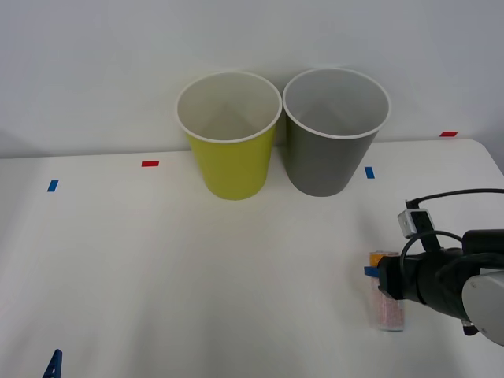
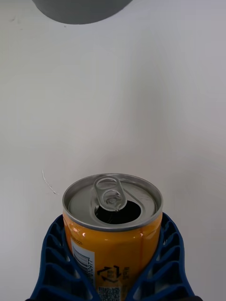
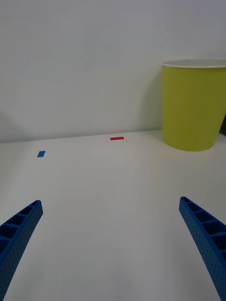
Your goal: Put cans in the gray bin and PET bottles in the light green bin.
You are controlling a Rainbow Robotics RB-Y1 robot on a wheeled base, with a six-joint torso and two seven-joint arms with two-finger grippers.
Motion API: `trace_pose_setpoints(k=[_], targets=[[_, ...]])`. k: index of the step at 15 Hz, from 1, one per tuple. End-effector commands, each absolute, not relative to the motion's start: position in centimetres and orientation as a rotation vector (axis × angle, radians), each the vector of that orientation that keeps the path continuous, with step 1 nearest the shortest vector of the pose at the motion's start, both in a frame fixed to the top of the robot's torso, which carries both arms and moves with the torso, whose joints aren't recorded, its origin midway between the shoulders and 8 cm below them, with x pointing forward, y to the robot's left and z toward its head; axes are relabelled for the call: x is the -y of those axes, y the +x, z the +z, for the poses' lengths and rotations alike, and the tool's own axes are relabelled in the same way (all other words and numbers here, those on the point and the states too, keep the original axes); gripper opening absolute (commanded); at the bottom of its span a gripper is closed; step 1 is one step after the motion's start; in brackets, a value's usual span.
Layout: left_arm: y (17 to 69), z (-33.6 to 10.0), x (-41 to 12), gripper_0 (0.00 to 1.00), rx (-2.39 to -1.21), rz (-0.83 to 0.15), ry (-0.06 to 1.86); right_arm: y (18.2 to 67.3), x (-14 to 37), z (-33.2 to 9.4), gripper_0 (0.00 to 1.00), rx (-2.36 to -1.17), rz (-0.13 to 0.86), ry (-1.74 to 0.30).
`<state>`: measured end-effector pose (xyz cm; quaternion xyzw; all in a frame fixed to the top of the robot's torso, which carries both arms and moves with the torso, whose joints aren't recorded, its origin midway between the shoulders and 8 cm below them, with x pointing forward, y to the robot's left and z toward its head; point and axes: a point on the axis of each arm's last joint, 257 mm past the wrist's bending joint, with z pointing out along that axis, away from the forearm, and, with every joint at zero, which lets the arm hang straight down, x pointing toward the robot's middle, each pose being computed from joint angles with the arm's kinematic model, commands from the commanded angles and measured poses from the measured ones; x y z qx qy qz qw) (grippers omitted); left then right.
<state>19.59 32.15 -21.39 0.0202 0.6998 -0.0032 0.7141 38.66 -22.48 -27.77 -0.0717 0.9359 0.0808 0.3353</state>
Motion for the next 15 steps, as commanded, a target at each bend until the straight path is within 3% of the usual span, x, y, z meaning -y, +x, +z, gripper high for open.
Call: trace_pose_setpoints(k=[1,5,15], targets=[[19.6,-21.4,-32.2,1.00,-1.550,-0.007,0.045,38.5,23.1,-25.5,0.00,-2.328,0.119,-0.319],[19.6,-21.4,-32.2,1.00,-1.550,-0.007,0.045,38.1,23.5,-23.4,0.00,-2.221,0.004,-0.459],[19.6,-21.4,-32.2,1.00,-1.550,-0.007,0.045,40.5,19.6,-12.0,0.00,-1.929,0.065,-0.230]])
